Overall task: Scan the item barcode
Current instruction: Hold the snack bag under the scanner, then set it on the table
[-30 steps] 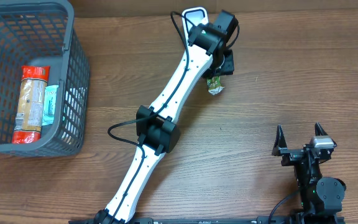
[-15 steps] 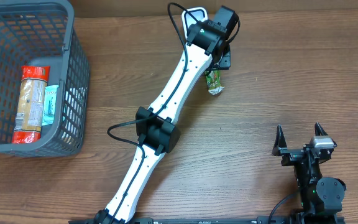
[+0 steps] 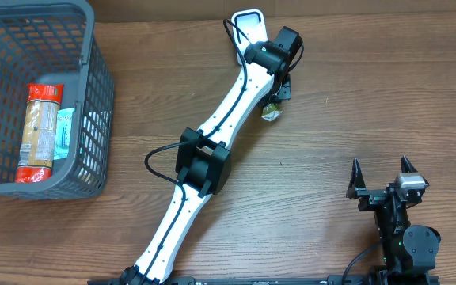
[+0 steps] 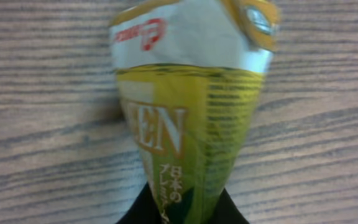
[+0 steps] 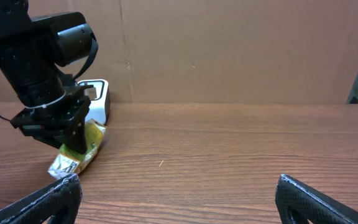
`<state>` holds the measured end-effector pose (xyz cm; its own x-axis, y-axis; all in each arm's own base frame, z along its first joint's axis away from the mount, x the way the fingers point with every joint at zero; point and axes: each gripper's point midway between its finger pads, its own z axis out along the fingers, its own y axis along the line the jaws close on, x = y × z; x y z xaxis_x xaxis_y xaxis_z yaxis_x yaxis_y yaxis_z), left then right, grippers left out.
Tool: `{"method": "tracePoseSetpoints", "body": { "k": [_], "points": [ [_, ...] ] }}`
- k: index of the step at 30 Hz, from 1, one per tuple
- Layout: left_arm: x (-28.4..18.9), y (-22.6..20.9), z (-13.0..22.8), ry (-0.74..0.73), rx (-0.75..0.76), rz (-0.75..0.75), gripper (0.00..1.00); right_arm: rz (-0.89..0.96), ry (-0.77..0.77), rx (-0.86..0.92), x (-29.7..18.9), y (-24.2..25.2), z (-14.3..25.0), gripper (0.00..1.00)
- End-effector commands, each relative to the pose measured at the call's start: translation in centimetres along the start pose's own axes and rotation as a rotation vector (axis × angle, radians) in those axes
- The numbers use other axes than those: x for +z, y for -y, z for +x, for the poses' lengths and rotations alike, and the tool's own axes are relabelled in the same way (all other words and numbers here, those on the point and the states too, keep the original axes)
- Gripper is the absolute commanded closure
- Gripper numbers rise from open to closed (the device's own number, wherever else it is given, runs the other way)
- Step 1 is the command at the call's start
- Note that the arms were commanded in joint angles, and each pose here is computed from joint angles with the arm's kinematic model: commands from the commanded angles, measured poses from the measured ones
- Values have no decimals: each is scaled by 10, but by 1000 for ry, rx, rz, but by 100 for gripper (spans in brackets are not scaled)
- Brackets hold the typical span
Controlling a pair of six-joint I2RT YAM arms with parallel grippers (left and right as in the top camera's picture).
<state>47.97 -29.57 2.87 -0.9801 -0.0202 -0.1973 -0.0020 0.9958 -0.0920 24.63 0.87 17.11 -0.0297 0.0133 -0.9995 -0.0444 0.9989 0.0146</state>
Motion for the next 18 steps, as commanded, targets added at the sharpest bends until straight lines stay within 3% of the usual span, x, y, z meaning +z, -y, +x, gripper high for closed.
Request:
{"method": "tracePoseSetpoints", "body": {
  "k": [1, 9, 15, 16, 18],
  "points": [
    [10, 11, 29, -141, 8, 74, 94, 12, 5, -5, 0, 2, 1, 0],
    [-9, 35, 81, -410, -21, 249, 96, 12, 5, -4, 0, 2, 1, 0],
    [-16, 42, 109, -490, 2, 221, 96, 12, 5, -4, 0, 2, 1, 0],
    [-15, 44, 109, -480, 14, 219, 93, 12, 5, -4, 0, 2, 1, 0],
    [-12, 46, 105, -451, 26, 214, 70, 12, 5, -5, 0, 2, 1, 0]
  ]
}}
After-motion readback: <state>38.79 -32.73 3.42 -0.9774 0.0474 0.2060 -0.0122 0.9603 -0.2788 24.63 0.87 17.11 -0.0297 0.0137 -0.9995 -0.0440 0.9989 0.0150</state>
